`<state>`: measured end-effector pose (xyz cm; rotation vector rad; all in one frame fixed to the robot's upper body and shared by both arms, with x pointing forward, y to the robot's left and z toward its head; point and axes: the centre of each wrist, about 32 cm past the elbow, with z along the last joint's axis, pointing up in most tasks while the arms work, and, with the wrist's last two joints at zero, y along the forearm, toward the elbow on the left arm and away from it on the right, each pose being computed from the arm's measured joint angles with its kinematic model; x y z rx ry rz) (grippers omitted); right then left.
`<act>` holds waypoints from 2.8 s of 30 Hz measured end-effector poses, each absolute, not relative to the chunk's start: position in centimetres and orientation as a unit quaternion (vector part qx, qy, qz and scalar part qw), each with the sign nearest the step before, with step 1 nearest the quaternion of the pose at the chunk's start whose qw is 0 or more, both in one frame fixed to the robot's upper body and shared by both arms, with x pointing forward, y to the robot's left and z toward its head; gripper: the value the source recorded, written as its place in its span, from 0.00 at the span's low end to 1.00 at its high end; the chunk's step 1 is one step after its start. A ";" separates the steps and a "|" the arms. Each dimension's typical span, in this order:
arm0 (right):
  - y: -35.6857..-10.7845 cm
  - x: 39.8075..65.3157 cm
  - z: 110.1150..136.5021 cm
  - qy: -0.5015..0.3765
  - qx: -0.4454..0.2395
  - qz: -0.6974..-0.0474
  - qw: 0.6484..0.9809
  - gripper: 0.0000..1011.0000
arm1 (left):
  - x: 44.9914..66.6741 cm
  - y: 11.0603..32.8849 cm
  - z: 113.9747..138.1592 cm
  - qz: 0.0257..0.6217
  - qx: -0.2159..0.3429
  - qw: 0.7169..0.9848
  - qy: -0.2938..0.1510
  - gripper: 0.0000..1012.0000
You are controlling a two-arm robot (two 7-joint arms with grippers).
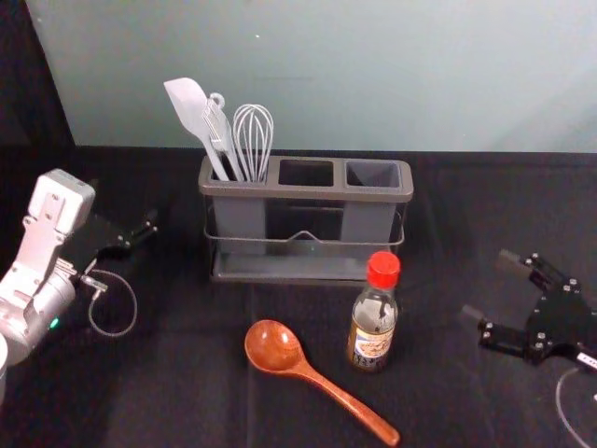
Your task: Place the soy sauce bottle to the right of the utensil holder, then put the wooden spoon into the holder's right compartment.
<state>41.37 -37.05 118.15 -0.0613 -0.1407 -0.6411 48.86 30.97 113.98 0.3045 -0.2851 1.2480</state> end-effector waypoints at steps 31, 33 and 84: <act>-32.5 45.1 118.3 -0.023 -0.022 -0.245 0.969 0.99 | 48.9 31.0 114.0 0.580 0.141 0.791 -0.132 0.99; -32.2 45.3 118.4 -0.023 -0.022 -0.244 0.969 0.99 | 48.9 31.0 114.0 0.580 0.141 0.791 -0.132 0.99; -29.7 47.7 118.8 -0.020 -0.027 -0.241 0.970 0.46 | 48.9 31.0 114.0 0.580 0.141 0.791 -0.132 0.99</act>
